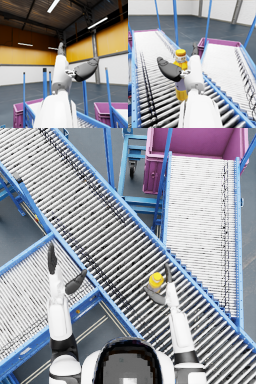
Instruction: Pick up the oil and place it on the left assembly line, put the cola on the right, and keep Sprite still
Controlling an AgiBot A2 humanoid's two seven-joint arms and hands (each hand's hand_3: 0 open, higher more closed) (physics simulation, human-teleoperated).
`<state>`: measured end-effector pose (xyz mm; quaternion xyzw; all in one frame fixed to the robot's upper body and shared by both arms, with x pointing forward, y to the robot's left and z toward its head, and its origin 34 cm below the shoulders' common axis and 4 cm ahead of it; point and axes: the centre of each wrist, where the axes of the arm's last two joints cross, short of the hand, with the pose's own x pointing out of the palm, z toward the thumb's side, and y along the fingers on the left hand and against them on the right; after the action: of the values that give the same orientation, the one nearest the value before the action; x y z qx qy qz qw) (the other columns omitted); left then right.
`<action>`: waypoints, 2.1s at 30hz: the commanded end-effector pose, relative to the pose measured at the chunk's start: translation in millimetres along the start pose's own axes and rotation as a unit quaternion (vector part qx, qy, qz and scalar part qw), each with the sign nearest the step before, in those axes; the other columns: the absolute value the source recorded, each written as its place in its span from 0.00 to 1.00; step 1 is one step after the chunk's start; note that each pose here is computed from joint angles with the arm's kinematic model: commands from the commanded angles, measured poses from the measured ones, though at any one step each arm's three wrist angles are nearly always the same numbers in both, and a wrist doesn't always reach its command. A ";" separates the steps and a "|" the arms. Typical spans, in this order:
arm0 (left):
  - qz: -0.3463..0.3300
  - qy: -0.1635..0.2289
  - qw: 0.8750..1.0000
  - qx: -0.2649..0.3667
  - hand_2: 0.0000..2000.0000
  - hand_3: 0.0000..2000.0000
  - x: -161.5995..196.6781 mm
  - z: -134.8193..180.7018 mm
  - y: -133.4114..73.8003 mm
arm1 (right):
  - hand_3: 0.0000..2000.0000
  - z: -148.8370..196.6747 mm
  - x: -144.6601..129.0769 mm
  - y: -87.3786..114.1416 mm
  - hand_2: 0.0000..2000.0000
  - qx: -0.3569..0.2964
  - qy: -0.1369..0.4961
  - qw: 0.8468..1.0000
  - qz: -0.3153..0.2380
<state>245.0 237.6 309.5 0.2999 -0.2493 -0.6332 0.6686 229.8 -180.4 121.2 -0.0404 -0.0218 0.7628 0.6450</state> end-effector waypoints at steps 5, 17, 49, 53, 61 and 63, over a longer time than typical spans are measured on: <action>0.000 -0.002 1.000 -0.012 0.00 0.00 0.1 -8.3 5.1 | 0.00 -30.9 3.6 -28.3 0.00 0.058 -0.011 0.998 -0.004; 0.012 -0.002 1.000 -0.018 0.00 0.00 -4.5 -12.3 7.4 | 0.00 -51.2 22.2 -64.0 0.00 0.106 -0.019 0.994 0.014; -0.183 -0.103 0.975 -0.074 0.00 0.00 112.3 -23.0 -34.3 | 1.00 175.9 70.9 -66.3 1.00 -0.307 0.053 0.923 0.225; -0.204 -0.119 0.969 -0.067 0.00 0.00 125.3 -20.2 -33.3 | 1.00 172.5 79.9 -61.1 1.00 -0.304 0.053 0.918 0.248; -0.238 -0.141 0.959 -0.067 0.00 0.00 143.3 -18.2 -34.0 | 1.00 155.7 97.6 -46.3 1.00 -0.283 0.054 0.916 0.278; -0.244 -0.144 0.957 -0.059 0.00 0.00 145.2 -14.5 -31.7 | 1.00 147.5 99.6 -45.6 1.00 -0.270 0.058 0.920 0.280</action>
<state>245.5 102.4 259.0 0.2115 -0.2036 -0.8286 0.4768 249.8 -80.9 274.6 -0.2648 -0.1870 0.8608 0.3923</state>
